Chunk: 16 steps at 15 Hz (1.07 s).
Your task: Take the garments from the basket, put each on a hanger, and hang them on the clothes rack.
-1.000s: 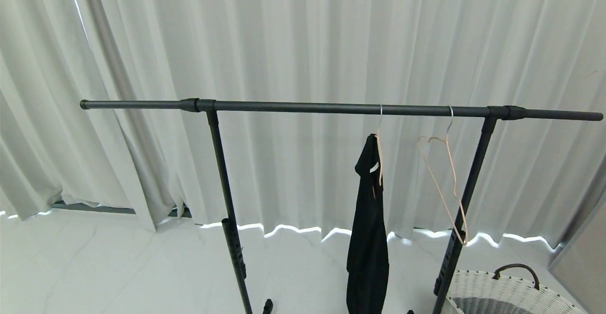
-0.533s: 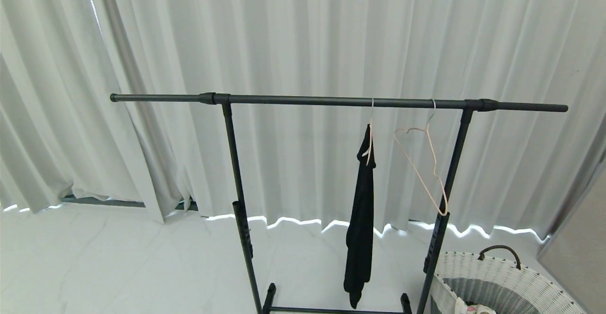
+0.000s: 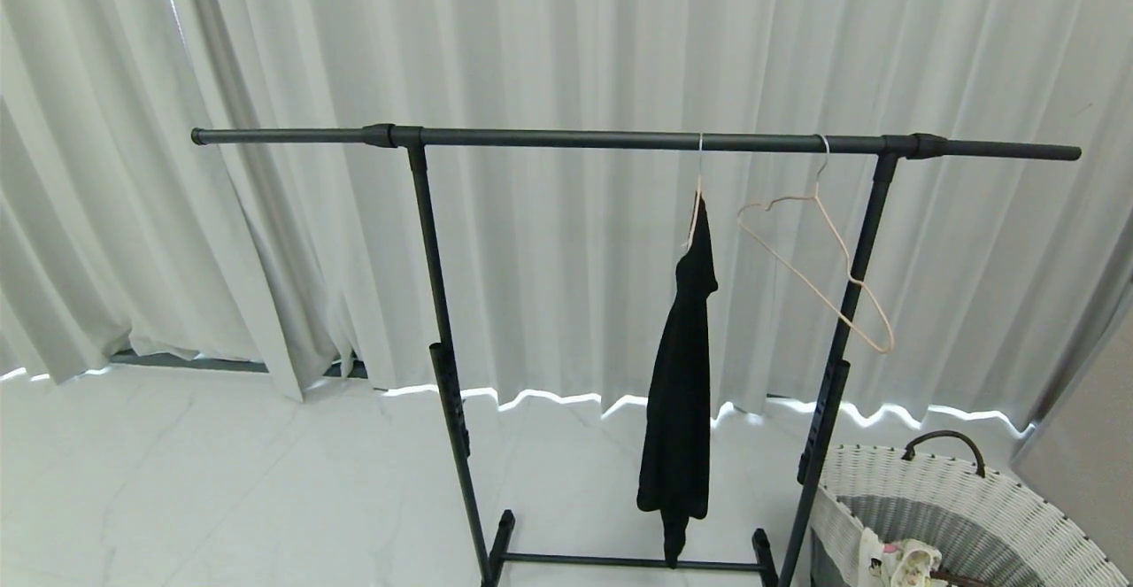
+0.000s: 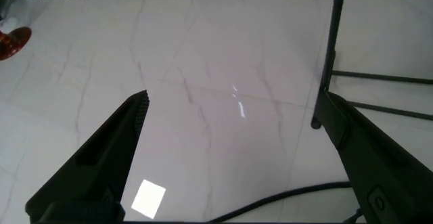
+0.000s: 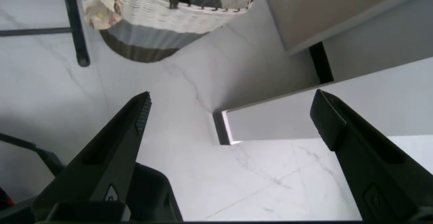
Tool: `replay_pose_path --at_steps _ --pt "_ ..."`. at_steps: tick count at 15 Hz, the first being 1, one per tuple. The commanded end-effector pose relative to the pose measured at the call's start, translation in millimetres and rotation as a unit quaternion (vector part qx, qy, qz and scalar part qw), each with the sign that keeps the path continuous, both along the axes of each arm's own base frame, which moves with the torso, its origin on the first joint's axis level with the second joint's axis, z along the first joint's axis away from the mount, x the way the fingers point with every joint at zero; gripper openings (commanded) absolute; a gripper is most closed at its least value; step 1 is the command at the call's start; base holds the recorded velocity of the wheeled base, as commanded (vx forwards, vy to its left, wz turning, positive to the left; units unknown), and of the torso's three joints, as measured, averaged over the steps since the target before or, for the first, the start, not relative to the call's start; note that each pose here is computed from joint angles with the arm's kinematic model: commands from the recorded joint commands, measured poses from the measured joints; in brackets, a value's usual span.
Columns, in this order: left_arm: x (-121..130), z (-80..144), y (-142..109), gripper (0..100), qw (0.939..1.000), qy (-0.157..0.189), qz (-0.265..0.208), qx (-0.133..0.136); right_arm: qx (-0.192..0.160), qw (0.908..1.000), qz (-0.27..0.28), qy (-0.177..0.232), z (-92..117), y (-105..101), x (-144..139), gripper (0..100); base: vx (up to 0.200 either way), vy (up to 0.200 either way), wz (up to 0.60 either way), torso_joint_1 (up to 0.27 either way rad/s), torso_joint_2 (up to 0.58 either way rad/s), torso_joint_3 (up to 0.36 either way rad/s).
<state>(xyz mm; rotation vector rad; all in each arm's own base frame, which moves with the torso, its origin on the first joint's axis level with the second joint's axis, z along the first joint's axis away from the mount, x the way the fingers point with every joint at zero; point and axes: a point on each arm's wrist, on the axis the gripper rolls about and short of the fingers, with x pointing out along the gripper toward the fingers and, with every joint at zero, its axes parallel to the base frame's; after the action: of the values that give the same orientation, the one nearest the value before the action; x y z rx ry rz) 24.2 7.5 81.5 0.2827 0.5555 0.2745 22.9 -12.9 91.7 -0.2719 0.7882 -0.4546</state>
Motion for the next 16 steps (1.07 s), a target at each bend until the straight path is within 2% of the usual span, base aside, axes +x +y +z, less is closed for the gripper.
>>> replay_pose_path --at_steps 1,9,16 --pt "0.0 0.1 -0.5 100 0.9999 -0.001 -0.011 0.000 0.003 0.9999 0.000 0.013 -0.8 -0.5 2.2 100 0.000 0.000 0.00 -0.217 0.50 0.290" --pt "0.3 0.0 -0.9 100 0.9998 0.000 -0.019 0.000 0.004 0.9998 -0.002 0.020 -1.2 -0.8 3.6 100 0.000 0.000 0.00 -0.198 0.49 0.291" --pt "-1.1 0.4 -0.8 100 0.9998 -0.009 -0.018 0.001 0.005 0.9998 -0.002 0.021 -1.3 -0.9 3.9 100 0.000 0.000 0.00 -0.151 0.46 0.308"
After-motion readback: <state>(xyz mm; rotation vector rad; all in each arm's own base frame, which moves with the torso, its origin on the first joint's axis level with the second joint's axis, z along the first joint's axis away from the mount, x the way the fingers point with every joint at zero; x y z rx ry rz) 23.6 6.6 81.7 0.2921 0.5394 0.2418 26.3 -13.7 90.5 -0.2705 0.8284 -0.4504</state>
